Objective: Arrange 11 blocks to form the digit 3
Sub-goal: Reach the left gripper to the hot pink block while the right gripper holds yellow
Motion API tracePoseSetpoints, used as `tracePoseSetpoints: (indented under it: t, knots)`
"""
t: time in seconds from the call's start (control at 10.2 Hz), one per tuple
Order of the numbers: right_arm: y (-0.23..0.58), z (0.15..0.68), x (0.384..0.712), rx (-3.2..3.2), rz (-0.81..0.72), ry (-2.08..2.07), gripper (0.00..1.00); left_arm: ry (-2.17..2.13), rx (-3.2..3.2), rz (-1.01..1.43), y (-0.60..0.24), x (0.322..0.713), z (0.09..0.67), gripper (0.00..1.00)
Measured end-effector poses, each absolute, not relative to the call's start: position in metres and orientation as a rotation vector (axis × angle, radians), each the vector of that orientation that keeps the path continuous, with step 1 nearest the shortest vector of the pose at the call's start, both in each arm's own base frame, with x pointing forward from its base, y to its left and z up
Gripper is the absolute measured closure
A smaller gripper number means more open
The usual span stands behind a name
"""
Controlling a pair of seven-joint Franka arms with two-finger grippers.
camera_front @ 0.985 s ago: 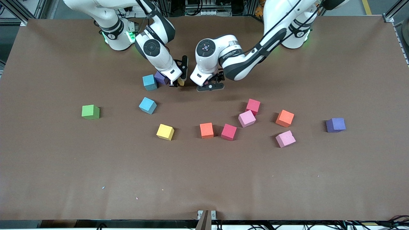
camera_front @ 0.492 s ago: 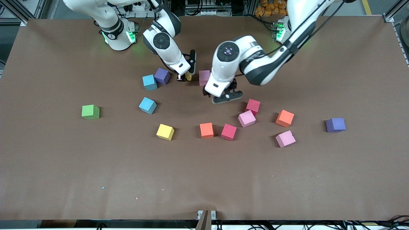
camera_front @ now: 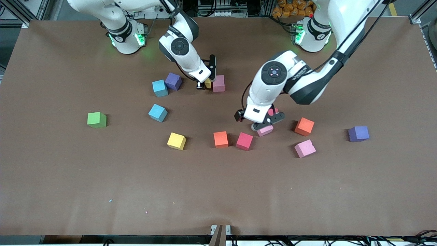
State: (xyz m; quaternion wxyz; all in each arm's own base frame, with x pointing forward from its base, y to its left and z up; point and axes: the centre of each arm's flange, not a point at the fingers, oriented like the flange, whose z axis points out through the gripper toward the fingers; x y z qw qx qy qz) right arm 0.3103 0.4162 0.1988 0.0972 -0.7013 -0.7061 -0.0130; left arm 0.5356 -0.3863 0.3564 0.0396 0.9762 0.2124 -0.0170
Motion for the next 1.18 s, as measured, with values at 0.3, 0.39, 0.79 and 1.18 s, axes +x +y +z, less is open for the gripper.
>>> tracePoseSetpoints:
  t: [0.3, 0.39, 0.79, 1.18]
  knots:
    - [0.41, 0.199, 0.324, -2.109, -0.026, -2.071, 0.47, 0.779, 2.959, -0.069, -0.364, 0.566, 0.351, 0.0]
    - [0.411, 0.201, 0.326, -2.134, -0.027, -2.045, 0.47, 0.86, 2.938, -0.094, -0.358, 0.571, 0.343, 0.0]
    - [0.416, 0.195, 0.322, -2.175, 0.001, -1.991, 0.47, 1.188, 2.842, -0.148, -0.363, 0.569, 0.326, 0.0]
    - [0.421, 0.19, 0.314, -2.189, 0.026, -1.969, 0.47, 1.549, 2.723, -0.131, -0.375, 0.577, 0.294, 0.0]
